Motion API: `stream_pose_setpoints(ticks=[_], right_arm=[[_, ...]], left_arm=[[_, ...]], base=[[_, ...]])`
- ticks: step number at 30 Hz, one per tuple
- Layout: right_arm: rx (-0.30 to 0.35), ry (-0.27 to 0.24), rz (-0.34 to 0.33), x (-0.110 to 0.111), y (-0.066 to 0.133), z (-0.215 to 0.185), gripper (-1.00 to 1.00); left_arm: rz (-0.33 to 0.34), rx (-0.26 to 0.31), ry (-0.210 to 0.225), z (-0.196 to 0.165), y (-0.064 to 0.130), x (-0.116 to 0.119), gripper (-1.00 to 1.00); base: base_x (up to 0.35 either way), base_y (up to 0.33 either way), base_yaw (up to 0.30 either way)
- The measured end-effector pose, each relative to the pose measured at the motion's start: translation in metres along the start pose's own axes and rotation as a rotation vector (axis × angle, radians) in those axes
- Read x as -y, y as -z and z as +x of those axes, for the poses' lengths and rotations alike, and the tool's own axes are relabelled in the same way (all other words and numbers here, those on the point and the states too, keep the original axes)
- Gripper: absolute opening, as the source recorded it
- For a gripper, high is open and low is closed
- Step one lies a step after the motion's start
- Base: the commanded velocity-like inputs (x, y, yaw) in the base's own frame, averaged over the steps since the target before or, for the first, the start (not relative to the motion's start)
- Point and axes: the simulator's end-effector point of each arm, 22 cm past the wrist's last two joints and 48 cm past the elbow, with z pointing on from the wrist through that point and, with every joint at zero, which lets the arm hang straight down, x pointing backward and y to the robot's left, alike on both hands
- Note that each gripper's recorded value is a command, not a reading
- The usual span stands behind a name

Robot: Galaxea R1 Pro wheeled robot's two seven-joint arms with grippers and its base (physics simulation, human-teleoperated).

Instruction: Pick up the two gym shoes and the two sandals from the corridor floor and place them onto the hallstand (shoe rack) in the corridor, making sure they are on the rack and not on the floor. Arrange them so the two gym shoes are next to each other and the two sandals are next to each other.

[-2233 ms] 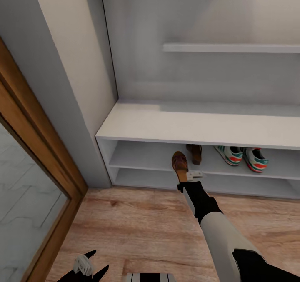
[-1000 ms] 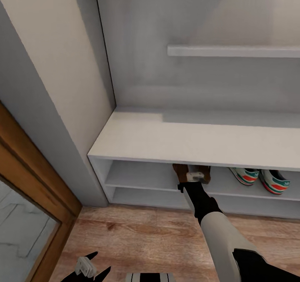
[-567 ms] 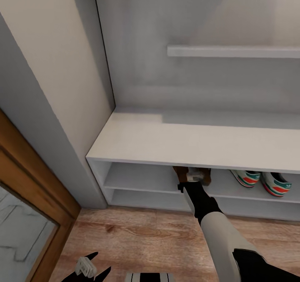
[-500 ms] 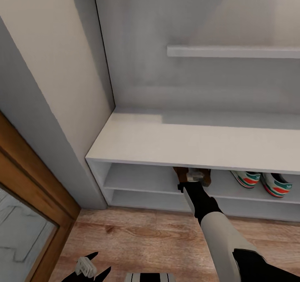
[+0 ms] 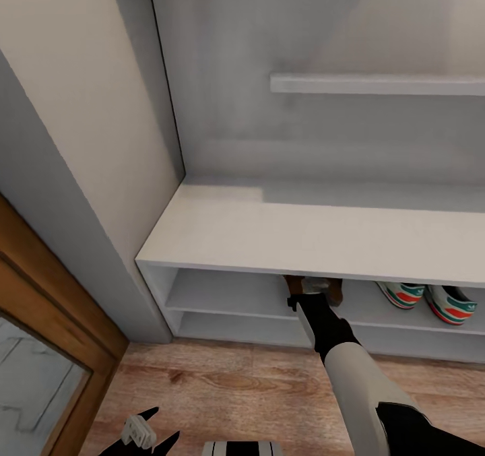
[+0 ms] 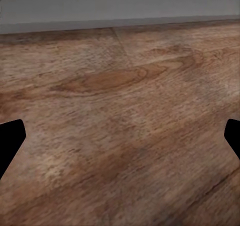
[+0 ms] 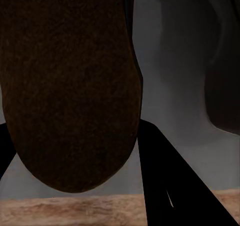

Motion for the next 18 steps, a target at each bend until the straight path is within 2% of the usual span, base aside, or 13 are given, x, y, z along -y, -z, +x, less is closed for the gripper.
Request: stream_pose_setpoints(ticks=[5,11,18], right_arm=[[0.000,-0.001,0.000,0.0000,0.0001,-0.0001,-1.00],[0.001,-0.002,0.000,0.0001,0.0003,-0.0006,-1.00],[0.001,-0.001,0.000,0.0001,0.0001,-0.0006,-1.00]], left_arm=[[0.000,0.000,-0.001,-0.0004,0.0002,-0.0005,1.00],[-0.001,0.000,-0.002,-0.0006,0.0002,-0.0005,1.00],[-0.001,0.001,-0.002,-0.0006,0.0003,-0.0007,1.00]], base=[[0.025,0.000,0.000],[0.147,0.000,0.000],[0.031,0.000,0.000]])
